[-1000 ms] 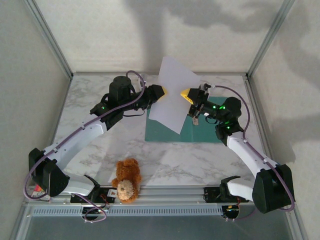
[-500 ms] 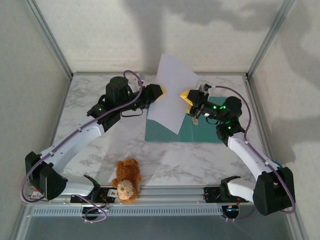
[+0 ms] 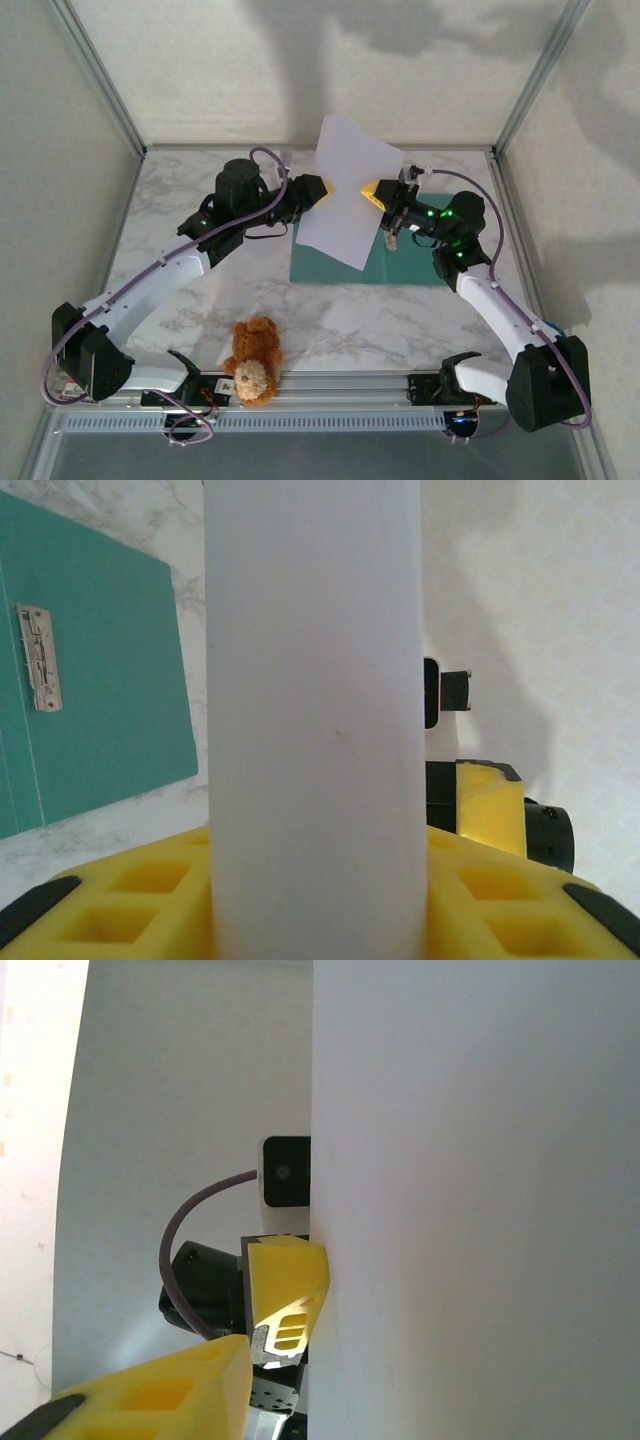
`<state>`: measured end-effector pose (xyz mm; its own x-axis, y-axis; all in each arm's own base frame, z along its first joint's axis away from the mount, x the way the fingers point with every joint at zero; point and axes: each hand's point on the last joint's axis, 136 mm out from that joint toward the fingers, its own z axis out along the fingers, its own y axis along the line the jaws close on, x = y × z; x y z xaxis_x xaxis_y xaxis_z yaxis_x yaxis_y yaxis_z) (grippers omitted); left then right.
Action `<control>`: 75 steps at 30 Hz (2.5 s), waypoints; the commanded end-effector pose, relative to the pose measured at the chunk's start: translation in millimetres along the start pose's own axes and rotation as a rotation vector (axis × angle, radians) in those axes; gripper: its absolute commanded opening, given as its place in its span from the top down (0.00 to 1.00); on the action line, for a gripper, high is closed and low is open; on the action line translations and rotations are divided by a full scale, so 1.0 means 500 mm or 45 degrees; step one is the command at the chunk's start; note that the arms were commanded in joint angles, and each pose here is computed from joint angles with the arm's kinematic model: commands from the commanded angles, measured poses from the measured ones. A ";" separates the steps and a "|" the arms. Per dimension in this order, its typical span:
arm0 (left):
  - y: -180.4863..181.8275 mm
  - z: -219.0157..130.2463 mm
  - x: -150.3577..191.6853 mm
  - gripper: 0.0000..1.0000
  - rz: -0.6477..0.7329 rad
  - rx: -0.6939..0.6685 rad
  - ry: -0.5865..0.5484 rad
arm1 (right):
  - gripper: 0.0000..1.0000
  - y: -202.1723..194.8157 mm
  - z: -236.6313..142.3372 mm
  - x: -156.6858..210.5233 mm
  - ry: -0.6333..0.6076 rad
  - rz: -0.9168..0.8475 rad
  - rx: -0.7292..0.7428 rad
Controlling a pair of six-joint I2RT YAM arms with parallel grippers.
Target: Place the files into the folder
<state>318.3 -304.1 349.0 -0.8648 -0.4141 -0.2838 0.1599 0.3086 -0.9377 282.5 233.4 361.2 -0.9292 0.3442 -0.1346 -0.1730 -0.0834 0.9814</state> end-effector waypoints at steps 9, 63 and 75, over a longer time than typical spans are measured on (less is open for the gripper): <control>-0.042 -0.024 -0.007 0.58 0.027 0.071 -0.055 | 0.75 0.038 -0.009 0.011 -0.001 -0.098 -0.017; 0.276 0.114 -0.011 0.22 0.058 -0.534 0.035 | 1.00 -0.091 -0.251 -0.026 0.215 -0.927 1.543; 0.464 0.179 0.045 0.25 -0.067 -0.683 0.141 | 1.00 -0.028 -0.178 -0.048 0.242 -1.064 1.336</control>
<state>382.2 -312.2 134.1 -0.9005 -0.3714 -0.2263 -0.1052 0.6909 -0.7152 274.1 134.0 320.4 -0.7658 -0.1788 -0.6177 -0.3941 0.8896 0.2310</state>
